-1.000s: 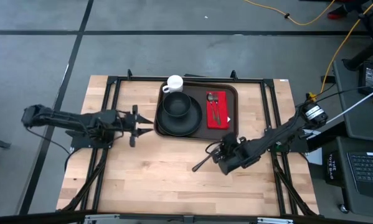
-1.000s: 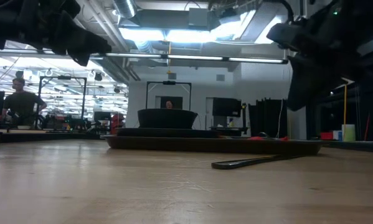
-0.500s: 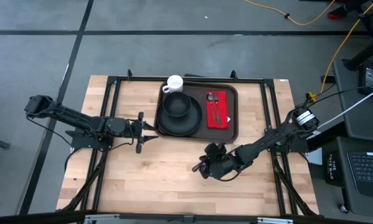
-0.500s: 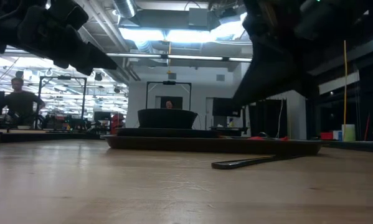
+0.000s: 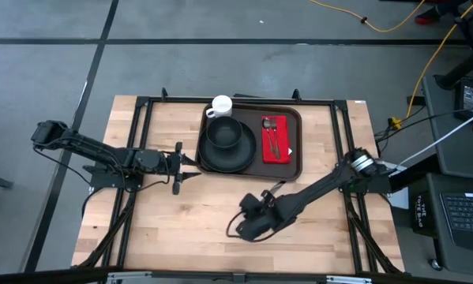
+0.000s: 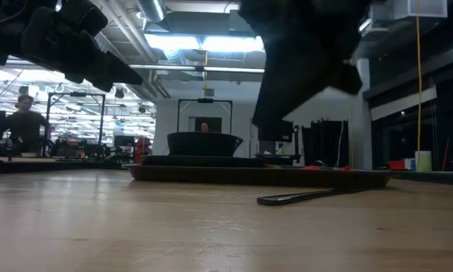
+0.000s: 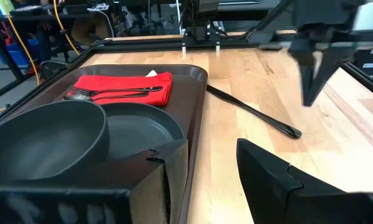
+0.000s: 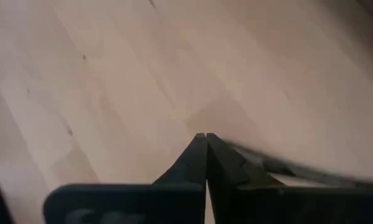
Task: Set up tray
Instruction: Put the black knife on the red napkin to the right of the black fork
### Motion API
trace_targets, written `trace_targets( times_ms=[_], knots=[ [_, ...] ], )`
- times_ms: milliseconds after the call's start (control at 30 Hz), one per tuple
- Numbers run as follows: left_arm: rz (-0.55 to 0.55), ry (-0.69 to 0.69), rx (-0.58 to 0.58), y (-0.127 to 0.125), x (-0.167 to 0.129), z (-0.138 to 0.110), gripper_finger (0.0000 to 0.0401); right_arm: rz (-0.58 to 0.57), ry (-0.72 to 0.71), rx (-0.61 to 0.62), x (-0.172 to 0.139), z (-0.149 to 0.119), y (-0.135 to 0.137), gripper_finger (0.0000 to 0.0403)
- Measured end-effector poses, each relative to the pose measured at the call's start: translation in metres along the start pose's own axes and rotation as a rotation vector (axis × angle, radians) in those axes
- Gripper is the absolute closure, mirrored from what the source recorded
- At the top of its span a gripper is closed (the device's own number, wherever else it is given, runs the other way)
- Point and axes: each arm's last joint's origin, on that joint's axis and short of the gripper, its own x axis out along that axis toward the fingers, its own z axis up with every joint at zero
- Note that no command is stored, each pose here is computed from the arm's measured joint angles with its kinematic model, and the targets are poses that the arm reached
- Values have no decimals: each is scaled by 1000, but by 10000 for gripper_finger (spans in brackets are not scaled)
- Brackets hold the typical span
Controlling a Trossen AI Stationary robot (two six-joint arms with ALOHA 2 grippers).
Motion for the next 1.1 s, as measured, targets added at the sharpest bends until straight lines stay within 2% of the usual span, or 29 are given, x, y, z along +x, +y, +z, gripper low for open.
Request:
trace_targets(
  times_ms=[200, 500, 700, 900, 1000, 1100],
  knots=[
    [-18, 3, 0, -1, 0, 0, 272, -195, 134, -23, -15, 11, 13, 399],
    [-107, 4, 0, -3, 0, 0, 272, -488, 245, -53, -37, 8, -14, 399],
    [-211, 19, -18, -7, 0, 7, 272, -499, 225, -155, -38, 7, -14, 400],
    [-201, 12, 41, -14, 3, 23, 298, -511, 74, -273, -59, 12, -14, 401],
    [-189, 23, 50, -16, 7, 26, 316, -519, -10, -326, -79, 14, -25, 401],
    [-175, 52, 37, -18, 14, 26, 329, -490, -77, -321, -97, 14, -46, 401]
  ],
)
